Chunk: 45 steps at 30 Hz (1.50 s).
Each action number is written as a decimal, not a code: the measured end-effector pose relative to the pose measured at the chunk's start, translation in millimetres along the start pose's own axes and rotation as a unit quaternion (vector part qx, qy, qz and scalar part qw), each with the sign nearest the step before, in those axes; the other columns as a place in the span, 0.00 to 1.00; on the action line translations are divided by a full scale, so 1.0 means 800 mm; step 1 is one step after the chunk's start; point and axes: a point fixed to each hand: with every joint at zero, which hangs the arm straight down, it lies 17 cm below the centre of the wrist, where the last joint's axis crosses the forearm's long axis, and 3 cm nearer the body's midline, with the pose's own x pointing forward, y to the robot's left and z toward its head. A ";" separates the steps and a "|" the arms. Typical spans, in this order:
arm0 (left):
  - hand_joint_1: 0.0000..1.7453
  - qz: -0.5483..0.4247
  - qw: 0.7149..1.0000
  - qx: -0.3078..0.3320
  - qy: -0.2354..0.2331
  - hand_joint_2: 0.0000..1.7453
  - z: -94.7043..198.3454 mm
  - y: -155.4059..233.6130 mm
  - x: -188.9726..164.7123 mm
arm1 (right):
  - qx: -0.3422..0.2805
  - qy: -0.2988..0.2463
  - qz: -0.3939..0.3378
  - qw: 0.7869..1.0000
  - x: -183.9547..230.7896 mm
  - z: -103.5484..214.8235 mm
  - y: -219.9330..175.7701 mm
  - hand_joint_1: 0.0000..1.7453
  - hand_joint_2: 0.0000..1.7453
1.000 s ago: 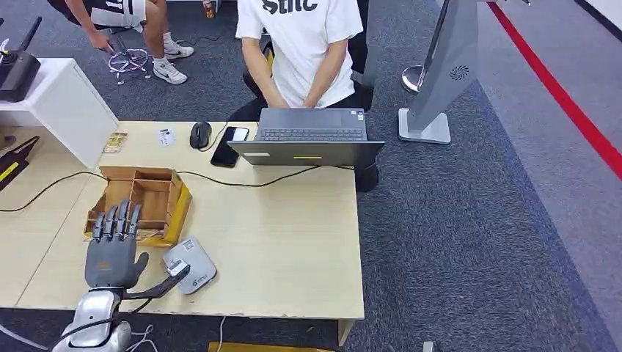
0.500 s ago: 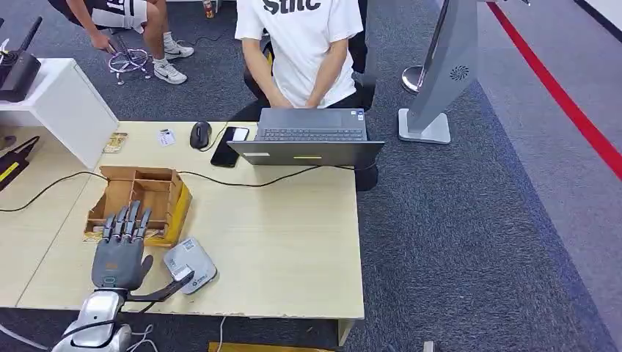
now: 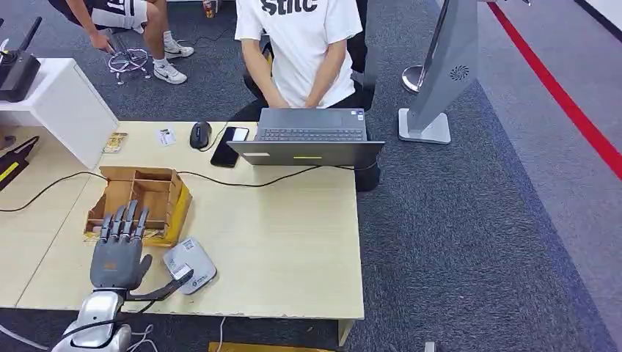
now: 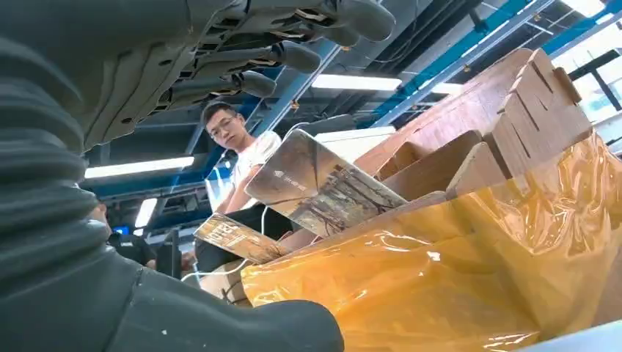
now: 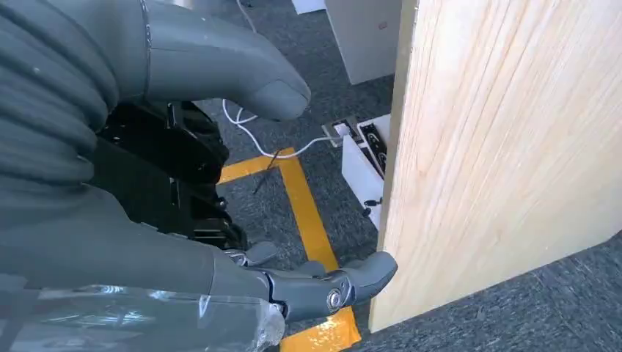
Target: Pass the card to the sensor for recognition and then transmit it.
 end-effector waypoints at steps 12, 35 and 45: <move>0.00 -0.005 1.000 0.005 -0.001 1.00 0.002 0.005 -0.014 | 0.000 -0.001 0.001 1.000 0.000 0.000 -0.001 0.00 1.00; 1.00 -0.008 1.000 0.006 0.008 1.00 -0.001 0.005 -0.027 | -0.002 -0.001 -0.003 1.000 0.001 0.000 -0.003 0.00 1.00; 1.00 -0.010 1.000 0.000 0.014 1.00 -0.003 0.000 -0.033 | 0.000 -0.001 -0.004 1.000 0.001 0.000 -0.002 0.00 1.00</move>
